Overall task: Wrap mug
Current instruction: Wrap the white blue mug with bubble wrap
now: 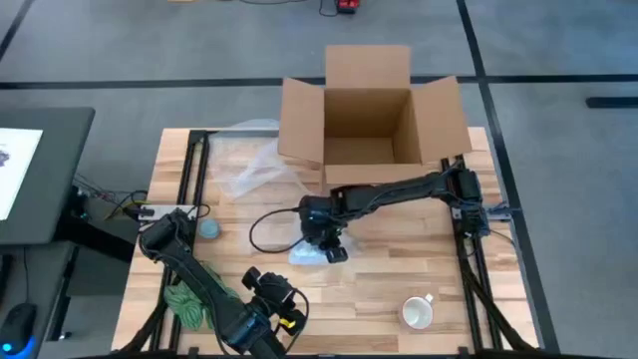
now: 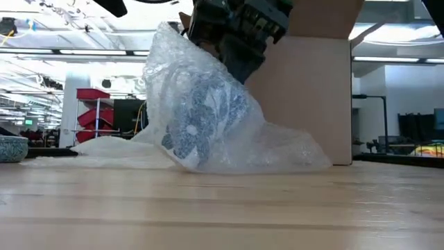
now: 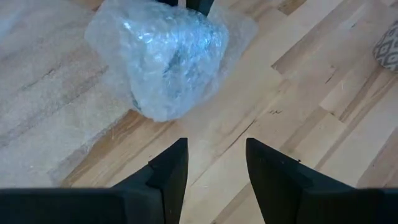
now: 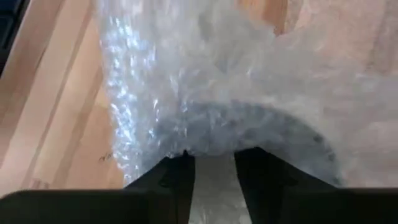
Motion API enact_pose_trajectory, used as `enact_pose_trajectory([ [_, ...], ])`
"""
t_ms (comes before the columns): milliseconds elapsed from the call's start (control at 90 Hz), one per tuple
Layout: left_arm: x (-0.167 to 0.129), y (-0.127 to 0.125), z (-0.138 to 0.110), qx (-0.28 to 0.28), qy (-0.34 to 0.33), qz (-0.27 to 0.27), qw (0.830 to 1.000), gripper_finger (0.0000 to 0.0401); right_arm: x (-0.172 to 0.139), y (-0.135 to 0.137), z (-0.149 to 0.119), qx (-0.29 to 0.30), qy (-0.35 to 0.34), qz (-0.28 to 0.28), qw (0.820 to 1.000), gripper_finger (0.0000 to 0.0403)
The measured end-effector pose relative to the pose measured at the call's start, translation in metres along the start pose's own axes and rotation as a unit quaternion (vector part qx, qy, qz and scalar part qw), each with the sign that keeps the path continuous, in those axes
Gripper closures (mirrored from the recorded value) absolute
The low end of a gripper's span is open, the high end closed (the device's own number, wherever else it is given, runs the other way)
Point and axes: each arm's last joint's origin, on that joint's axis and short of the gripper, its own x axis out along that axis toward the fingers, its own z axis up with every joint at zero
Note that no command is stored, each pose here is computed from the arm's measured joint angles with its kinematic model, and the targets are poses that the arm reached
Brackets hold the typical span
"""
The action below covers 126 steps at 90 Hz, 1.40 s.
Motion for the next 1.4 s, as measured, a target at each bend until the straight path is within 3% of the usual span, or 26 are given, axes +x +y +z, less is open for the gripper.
enact_pose_trajectory([
  [444, 0.0, 0.0, 0.0, 0.0, 0.0, 0.0, 1.0, 0.026, -0.019, 0.009, 0.015, -0.022, -0.006, 0.003, 1.0, 0.0295],
  [744, 0.0, -0.001, 0.0, -0.002, 0.0, -0.002, 1.0, 0.026, 0.035, 0.002, 0.016, -0.025, -0.022, 0.007, 0.999, 0.0296],
  [1011, 0.0, -0.002, 0.0, 0.008, 0.0, -0.007, 1.0, 0.026, 0.056, -0.013, 0.009, -0.007, -0.004, 0.001, 1.0, 0.0296],
  [1400, -0.007, -0.003, -0.007, 0.003, 0.026, -0.019, 0.999, 0.026, 0.03, -0.006, 0.026, -0.013, -0.008, 0.001, 1.0, 0.0296],
])
